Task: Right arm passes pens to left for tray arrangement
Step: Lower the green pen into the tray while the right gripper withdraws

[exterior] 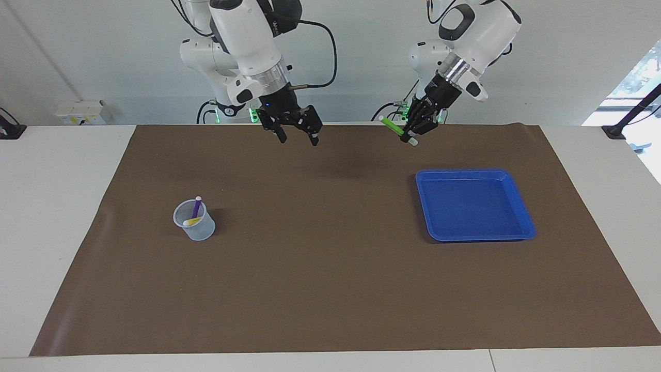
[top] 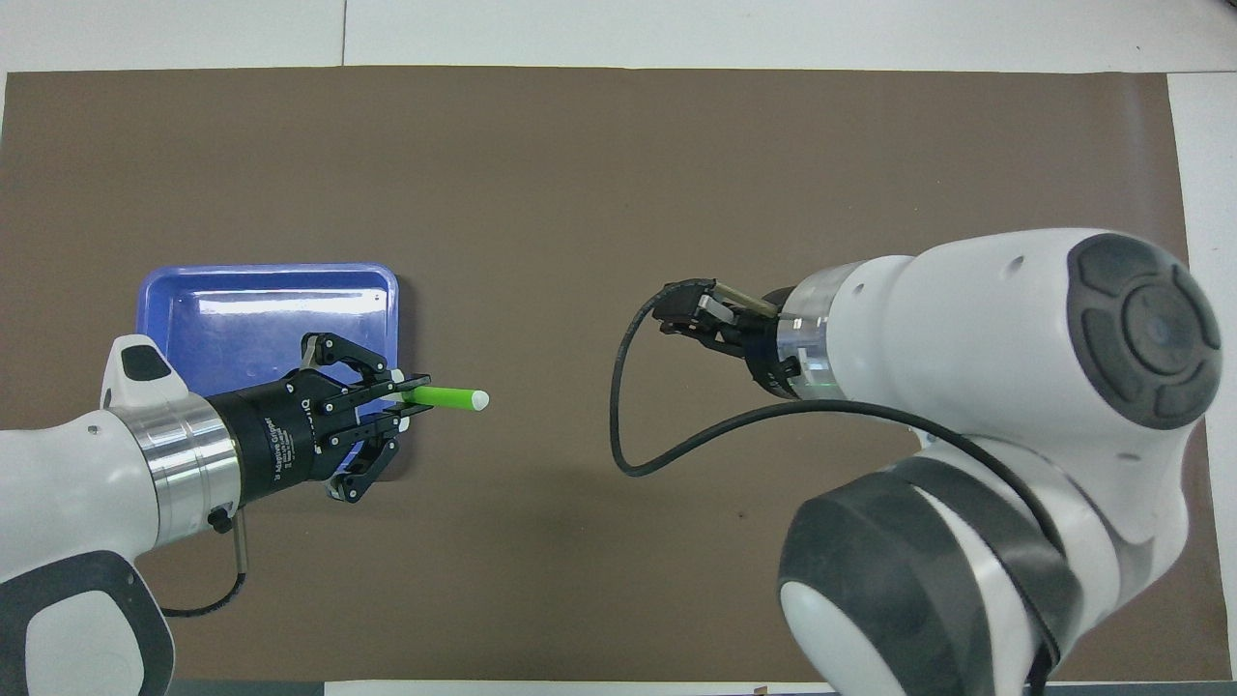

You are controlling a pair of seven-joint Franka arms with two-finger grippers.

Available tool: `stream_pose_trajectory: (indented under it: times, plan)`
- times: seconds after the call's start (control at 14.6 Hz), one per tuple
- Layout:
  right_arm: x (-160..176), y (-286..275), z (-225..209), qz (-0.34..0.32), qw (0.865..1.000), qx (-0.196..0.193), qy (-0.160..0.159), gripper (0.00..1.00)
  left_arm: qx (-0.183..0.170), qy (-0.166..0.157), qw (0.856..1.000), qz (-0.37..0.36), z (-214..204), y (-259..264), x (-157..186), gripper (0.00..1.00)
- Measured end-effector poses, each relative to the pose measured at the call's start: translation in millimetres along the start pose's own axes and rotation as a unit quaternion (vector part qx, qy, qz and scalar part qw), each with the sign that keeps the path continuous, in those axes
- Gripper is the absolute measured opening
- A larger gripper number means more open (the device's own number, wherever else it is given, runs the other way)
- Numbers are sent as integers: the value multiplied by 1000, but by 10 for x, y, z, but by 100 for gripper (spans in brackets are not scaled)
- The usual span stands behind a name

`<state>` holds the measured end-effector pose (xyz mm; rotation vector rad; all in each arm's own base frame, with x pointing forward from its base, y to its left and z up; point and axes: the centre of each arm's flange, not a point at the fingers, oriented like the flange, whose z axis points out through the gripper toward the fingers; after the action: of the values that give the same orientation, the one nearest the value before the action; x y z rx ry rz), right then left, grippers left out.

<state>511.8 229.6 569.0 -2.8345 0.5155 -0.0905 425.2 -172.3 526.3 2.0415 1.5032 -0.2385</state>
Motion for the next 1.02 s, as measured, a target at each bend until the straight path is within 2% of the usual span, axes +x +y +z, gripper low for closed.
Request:
stream_pose_trajectory:
  times: [0.2,0.34,0.48,0.68,0.89,1.02]
  plan:
    - [248,439,76,-76,996,-50,16,100,39,5,988,146,204,2,389,18]
    - [442,761,89,-118,990,-75,24,100,87,29,966,242,377,-16,647,18]
    - [673,1076,66,-140,986,-82,36,100,143,49,931,331,520,14,968,18]
    - [1000,1470,144,-173,978,-104,51,97,221,58,868,442,713,201,1575,18]
    - [1354,1826,348,-203,971,-105,68,96,278,40,800,530,1012,332,2020,18]
    - [1523,2012,510,-200,971,-108,72,91,296,32,768,567,1210,372,2193,18]
